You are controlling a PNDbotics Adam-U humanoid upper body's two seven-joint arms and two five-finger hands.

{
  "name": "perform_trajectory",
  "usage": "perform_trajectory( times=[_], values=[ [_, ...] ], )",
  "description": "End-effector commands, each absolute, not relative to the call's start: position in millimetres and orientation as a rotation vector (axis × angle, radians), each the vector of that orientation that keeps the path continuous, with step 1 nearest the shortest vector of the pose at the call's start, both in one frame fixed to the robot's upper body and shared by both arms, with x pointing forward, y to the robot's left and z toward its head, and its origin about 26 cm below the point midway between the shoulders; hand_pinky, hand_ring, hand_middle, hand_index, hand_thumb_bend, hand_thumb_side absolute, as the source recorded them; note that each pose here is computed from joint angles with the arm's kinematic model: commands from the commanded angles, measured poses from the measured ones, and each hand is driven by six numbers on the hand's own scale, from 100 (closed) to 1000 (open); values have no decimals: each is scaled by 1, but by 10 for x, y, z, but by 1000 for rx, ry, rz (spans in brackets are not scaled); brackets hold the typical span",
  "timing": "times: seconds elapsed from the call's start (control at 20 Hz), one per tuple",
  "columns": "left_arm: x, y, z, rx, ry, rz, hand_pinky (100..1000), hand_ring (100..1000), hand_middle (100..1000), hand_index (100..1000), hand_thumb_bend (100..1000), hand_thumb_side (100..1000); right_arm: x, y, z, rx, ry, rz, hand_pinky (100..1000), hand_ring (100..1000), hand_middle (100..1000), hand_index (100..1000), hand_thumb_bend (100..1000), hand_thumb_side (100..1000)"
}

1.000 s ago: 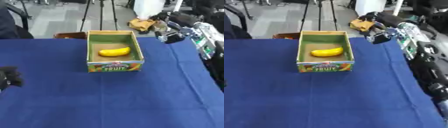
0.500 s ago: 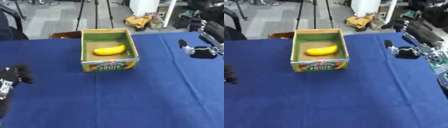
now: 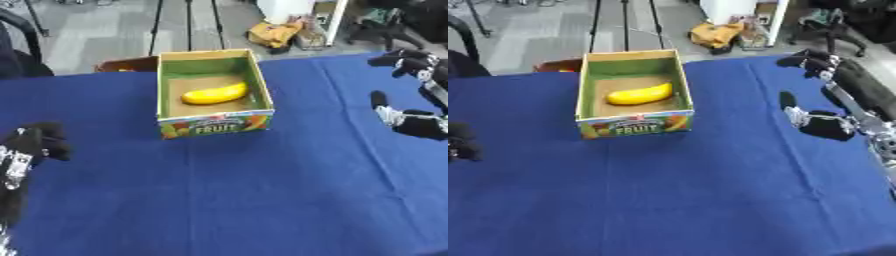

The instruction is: Pick up objects on the table and place them in the box.

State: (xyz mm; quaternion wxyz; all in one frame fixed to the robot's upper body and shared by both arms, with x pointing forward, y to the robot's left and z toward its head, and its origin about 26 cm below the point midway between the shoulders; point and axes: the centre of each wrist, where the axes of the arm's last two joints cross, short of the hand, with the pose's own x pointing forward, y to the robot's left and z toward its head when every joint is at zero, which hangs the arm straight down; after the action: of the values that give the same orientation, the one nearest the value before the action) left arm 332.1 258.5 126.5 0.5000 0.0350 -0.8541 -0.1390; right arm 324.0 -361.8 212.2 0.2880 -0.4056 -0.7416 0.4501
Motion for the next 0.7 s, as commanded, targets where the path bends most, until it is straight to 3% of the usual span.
perform_trajectory(
  times=[0.05,0.7],
  values=[
    [3322,2627,1337,107,-2088,-340,545,556,581,724,559,819,3184,-3616,2217,-1099,-2004,1184,644,809,755,871,100,139],
    [3316,2617,1310,102,-2081,-332,544,555,581,723,558,820,3149,-3576,2143,-1053,-2003,1163,641,811,755,870,100,209]
  ],
)
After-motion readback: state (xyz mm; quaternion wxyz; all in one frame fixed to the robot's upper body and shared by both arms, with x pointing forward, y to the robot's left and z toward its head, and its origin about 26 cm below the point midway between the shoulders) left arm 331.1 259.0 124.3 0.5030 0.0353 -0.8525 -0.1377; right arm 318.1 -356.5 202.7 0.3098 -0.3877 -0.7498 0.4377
